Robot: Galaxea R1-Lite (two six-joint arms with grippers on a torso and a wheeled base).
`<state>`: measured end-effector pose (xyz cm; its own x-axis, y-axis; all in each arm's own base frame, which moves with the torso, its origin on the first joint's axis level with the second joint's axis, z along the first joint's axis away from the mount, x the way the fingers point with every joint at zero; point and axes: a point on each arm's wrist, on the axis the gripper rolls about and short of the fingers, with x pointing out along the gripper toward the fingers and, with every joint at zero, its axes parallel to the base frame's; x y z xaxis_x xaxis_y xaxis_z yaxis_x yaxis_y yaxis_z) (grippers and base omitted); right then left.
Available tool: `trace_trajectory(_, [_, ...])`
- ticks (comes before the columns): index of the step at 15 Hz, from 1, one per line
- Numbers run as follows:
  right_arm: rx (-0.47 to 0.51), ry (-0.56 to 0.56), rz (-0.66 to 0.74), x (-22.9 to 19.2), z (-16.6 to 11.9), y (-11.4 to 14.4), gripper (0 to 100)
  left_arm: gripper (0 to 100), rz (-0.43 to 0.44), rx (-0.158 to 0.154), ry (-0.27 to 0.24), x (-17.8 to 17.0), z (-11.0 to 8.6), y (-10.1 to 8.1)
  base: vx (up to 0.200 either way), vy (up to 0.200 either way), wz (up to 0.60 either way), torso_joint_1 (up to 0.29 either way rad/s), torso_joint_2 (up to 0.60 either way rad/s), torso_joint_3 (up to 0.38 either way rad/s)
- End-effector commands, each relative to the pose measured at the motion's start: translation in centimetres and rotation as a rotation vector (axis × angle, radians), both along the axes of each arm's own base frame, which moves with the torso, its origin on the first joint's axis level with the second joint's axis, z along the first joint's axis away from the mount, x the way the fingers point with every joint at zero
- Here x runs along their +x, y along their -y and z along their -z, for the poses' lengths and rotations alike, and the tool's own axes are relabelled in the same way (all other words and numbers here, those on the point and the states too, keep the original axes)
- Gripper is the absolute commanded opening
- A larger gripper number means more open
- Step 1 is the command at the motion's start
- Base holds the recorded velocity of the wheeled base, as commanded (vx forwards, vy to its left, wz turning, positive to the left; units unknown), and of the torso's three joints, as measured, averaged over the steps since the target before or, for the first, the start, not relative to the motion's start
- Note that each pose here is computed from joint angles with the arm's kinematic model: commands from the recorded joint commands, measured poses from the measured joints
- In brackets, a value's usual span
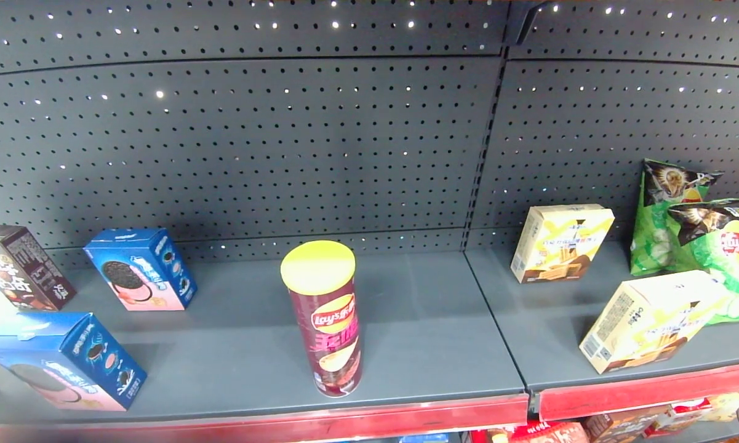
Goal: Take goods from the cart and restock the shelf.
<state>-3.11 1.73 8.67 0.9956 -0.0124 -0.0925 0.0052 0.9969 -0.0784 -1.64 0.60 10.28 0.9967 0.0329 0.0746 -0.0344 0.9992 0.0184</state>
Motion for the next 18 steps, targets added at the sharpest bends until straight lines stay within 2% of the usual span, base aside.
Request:
trace_trajectory(1, [0.000,0.000,0.000,0.0,0.0,0.0,0,100,0.080,-0.002,-0.003,0.0,0.1,0.2,0.000,0.000,0.00,0.000,0.00,0.000])
trace_trajectory(2, [0.007,0.001,-0.001,0.0,0.0,0.0,0,100,0.175,0.023,-0.075,-0.1,0.7,0.4,0.000,0.000,0.00,0.000,0.00,0.000])
trace_trajectory(4, [0.015,0.000,0.006,0.0,0.0,0.0,0,100,0.172,0.079,-0.128,0.2,2.0,0.4,0.000,0.000,0.00,0.000,0.00,0.000])
trace_trajectory(5, [0.011,0.000,0.006,0.0,0.0,0.0,0,100,0.155,0.083,-0.133,0.2,2.1,0.4,0.000,0.000,0.00,0.000,0.00,0.000])
trace_trajectory(7, [0.008,0.000,0.005,0.0,0.0,0.0,0,100,0.112,0.066,-0.136,0.2,2.1,0.3,0.000,0.000,0.00,0.000,0.00,0.000])
trace_trajectory(8, [0.005,0.000,0.002,0.0,0.0,0.0,0,100,0.105,0.043,-0.149,0.2,2.3,0.3,0.000,0.000,0.00,0.000,0.00,0.000])
trace_trajectory(9, [0.008,0.000,0.004,0.0,0.0,0.0,0,100,0.113,0.036,-0.177,0.2,2.5,0.3,0.000,0.000,0.00,0.000,0.00,0.000])
trace_trajectory(11, [0.011,0.001,0.001,0.0,0.0,0.0,0,100,0.216,0.032,-0.179,0.1,2.6,0.5,0.000,0.000,0.00,0.000,0.00,0.000])
trace_trajectory(18, [0.008,0.012,-0.007,0.0,-0.2,0.0,0,100,0.208,0.023,-0.180,0.1,2.6,0.5,0.000,0.000,0.00,0.000,0.00,0.000])
